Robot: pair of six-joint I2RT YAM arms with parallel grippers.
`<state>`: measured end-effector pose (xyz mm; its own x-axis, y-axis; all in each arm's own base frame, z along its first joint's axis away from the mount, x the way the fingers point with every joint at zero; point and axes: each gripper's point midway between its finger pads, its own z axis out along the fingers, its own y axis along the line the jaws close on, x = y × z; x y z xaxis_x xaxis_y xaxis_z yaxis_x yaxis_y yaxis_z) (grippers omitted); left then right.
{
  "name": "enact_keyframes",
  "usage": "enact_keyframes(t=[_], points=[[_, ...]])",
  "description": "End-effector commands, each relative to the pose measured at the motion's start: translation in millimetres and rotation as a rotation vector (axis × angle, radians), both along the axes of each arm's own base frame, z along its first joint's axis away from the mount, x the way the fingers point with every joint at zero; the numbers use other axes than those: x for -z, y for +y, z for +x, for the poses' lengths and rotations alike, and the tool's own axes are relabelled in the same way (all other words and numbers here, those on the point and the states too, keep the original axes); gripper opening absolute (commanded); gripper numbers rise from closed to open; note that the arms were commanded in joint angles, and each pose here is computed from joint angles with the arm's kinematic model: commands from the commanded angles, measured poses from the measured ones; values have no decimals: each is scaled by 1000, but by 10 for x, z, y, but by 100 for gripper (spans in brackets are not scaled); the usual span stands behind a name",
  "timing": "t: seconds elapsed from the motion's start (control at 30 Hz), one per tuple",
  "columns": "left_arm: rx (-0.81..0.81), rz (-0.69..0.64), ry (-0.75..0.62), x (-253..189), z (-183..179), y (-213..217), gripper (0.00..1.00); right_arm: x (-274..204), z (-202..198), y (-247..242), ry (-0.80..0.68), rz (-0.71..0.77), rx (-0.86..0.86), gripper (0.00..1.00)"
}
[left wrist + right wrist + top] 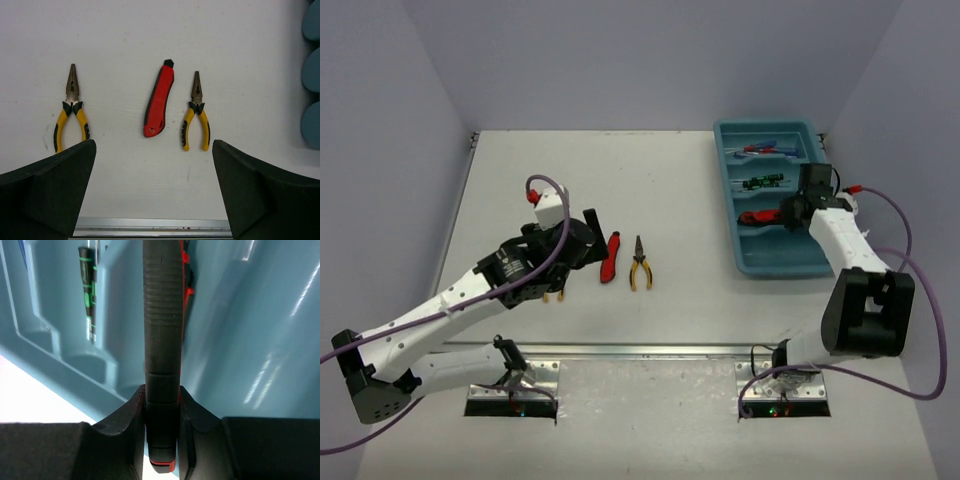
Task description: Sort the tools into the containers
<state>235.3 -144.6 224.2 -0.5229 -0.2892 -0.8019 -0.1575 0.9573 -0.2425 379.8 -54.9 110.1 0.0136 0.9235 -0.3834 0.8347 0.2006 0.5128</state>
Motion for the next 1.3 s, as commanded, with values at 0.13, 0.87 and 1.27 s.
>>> enact_keyframes(t=[0.13, 0.87, 1.27], points=[[-16, 106, 50, 207, 88, 77, 100, -107, 354, -50, -9, 88, 107, 25], [75, 184, 332, 1362, 738, -326, 99, -1110, 46, 1163, -418, -115, -970, 99], [133, 223, 484, 2034, 863, -417, 77, -125, -735, 1485, -240, 47, -1190, 99]])
